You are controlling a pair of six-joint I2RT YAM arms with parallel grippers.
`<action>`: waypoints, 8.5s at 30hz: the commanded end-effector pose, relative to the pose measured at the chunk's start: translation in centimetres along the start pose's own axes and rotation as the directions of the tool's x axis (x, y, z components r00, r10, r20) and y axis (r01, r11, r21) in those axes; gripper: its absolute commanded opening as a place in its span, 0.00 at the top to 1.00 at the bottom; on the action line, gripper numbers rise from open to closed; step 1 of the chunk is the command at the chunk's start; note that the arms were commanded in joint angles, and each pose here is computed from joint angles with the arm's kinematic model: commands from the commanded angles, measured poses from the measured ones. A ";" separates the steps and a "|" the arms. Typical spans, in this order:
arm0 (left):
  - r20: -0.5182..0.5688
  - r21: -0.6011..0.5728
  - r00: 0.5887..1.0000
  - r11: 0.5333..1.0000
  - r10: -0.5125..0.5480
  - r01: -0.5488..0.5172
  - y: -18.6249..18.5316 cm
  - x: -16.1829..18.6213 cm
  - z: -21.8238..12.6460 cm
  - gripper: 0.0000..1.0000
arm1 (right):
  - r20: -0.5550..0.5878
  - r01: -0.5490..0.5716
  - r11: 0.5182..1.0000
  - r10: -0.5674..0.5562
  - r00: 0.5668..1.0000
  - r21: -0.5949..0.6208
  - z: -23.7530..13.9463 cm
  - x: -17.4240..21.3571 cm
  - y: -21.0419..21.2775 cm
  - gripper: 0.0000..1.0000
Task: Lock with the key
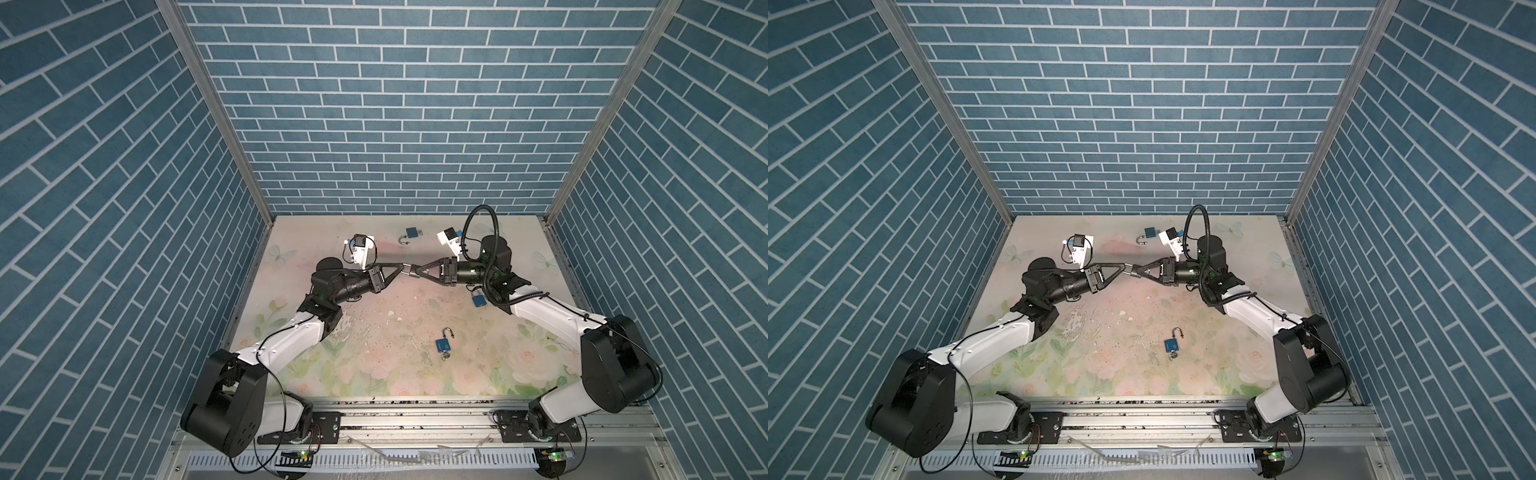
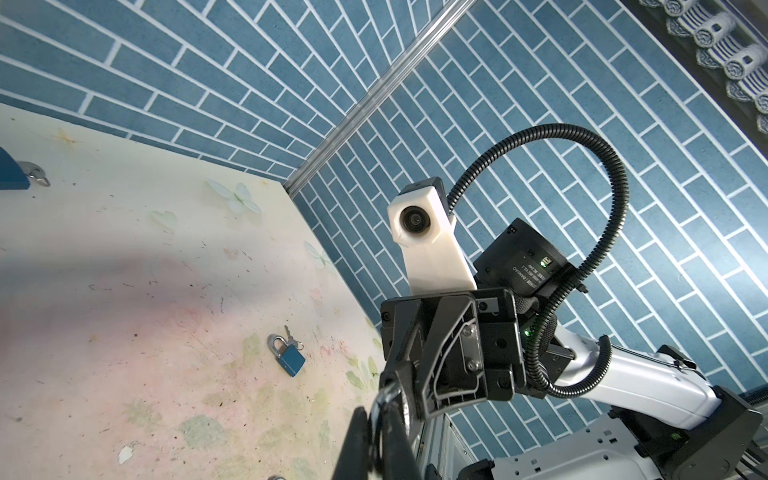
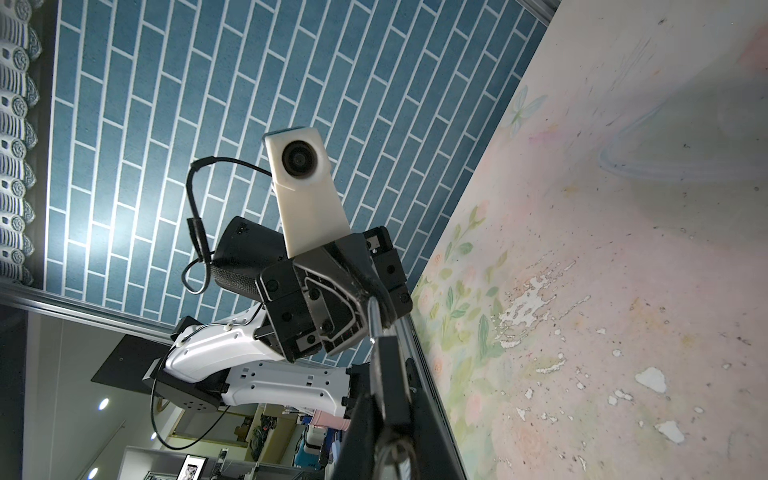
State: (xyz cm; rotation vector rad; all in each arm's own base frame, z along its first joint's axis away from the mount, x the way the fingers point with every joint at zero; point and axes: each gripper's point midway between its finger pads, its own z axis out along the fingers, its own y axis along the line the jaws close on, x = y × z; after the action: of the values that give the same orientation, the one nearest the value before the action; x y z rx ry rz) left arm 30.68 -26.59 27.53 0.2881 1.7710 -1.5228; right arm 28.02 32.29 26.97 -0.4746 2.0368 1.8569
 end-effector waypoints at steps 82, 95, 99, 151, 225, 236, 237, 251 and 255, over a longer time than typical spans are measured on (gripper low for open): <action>-0.180 0.018 0.980 0.996 -0.081 0.086 -0.1 1.5 3.0 1.00 | 0.206 0.122 0.992 -0.115 0.972 -0.021 -3.6 -4.0 2.9 1.00; -0.213 -0.054 0.966 0.989 -0.149 0.141 -0.5 0.8 3.0 1.00 | 0.203 0.185 0.981 -0.169 0.964 -0.064 -3.7 -3.9 4.7 1.00; -0.217 -0.075 0.961 0.985 -0.171 0.158 -0.2 0.8 3.1 1.00 | 0.202 0.198 0.977 -0.178 0.963 -0.083 -3.7 -3.8 5.2 1.00; -0.317 0.011 0.936 0.986 -0.154 0.166 -3.4 2.5 7.4 1.00 | 0.014 0.199 0.961 -0.200 0.980 -0.191 2.0 -0.4 6.2 1.00; -0.221 -0.017 0.956 0.981 -0.195 0.196 0.8 -0.6 3.8 1.00 | 0.230 0.056 0.990 -0.085 0.970 0.132 -5.3 -2.1 -1.9 0.48; -0.217 -0.020 0.957 0.980 -0.195 0.196 0.7 -0.6 3.7 1.00 | 0.227 0.044 0.996 -0.060 0.972 0.074 -4.7 -2.4 -2.0 0.49; -0.216 -0.018 0.957 0.981 -0.195 0.195 0.6 -0.6 3.7 1.00 | 0.227 0.044 0.996 -0.059 0.972 0.073 -4.7 -2.4 -2.2 0.50; -0.210 -0.017 0.958 0.980 -0.197 0.197 0.6 -0.6 3.6 1.00 | 0.218 0.045 0.999 -0.050 0.975 0.029 -4.1 -2.6 -2.4 0.57; -0.205 -0.008 0.958 0.979 -0.201 0.204 0.4 -0.8 3.6 1.00 | 0.220 0.036 0.999 -0.039 0.975 0.017 -4.1 -2.4 -2.7 0.57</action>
State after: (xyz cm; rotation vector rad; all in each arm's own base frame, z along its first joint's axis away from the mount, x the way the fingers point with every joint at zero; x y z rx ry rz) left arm 33.01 -29.69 26.34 0.2501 2.0698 -1.6903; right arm 31.70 27.97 26.07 -0.2690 1.9018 1.7501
